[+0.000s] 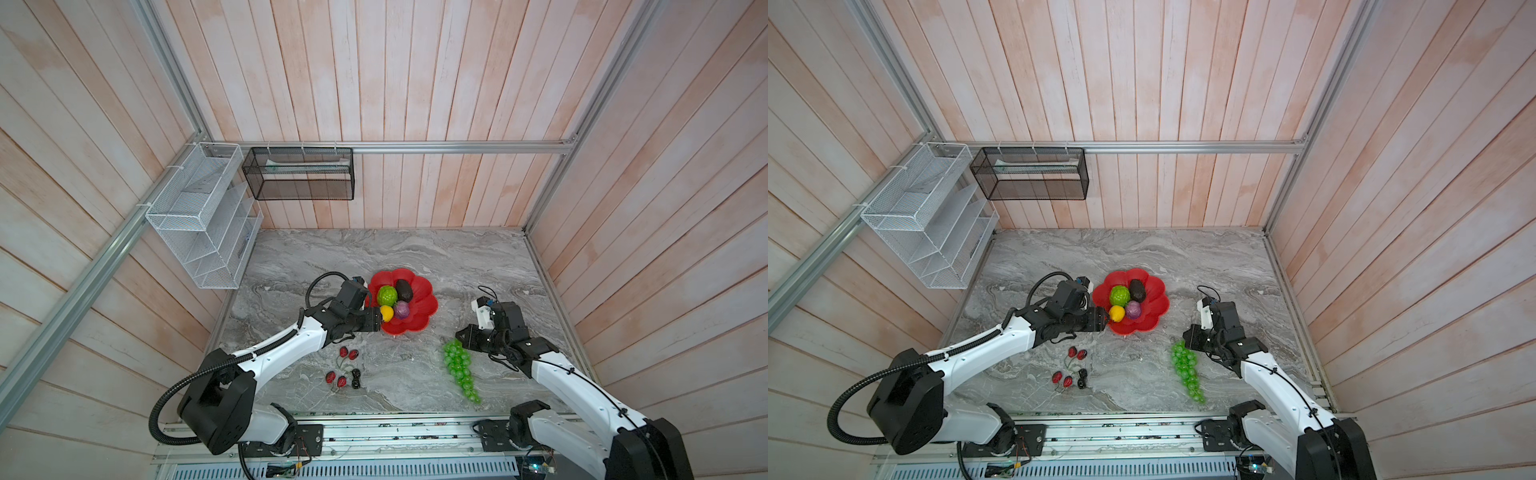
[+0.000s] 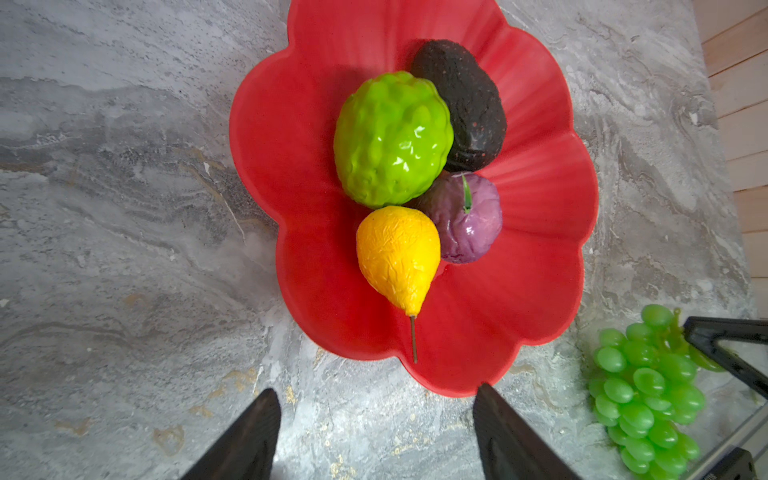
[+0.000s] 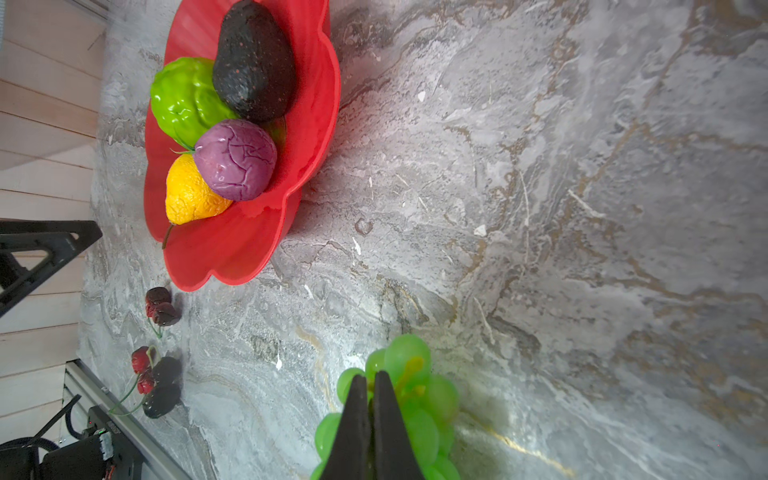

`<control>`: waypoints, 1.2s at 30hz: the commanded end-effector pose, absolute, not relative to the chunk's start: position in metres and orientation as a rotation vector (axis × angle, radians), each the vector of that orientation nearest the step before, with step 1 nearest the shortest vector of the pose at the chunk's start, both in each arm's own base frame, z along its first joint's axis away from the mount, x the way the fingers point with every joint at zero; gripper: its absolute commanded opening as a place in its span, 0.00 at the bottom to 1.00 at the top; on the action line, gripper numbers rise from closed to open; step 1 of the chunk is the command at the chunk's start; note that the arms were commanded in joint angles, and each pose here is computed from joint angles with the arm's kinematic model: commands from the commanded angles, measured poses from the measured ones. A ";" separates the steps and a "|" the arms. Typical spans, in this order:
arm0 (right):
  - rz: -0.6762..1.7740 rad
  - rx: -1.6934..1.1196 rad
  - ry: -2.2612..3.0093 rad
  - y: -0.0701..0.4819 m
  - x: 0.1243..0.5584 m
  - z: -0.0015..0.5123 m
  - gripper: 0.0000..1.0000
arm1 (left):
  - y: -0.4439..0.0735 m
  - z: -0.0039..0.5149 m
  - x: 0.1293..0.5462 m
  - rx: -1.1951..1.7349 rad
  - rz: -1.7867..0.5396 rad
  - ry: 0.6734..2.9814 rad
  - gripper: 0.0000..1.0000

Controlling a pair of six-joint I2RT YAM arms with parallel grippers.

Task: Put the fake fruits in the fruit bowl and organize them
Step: 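Release the mango in the bowl while the right gripper grasps the green grapes, then lift the green grapes with the right gripper and carry them over the bowl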

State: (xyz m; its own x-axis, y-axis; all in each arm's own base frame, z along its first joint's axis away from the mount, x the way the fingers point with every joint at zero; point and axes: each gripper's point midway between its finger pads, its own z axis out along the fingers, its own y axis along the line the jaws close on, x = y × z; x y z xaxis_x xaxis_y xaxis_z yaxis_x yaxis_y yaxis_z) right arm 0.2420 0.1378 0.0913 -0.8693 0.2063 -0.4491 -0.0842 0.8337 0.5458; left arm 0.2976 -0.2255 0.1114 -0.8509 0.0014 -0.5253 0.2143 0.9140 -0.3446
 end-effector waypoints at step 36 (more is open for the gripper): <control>1.090 -0.376 2.103 0.298 0.297 0.296 0.00 | -0.202 0.115 0.271 -0.079 -0.632 2.512 0.76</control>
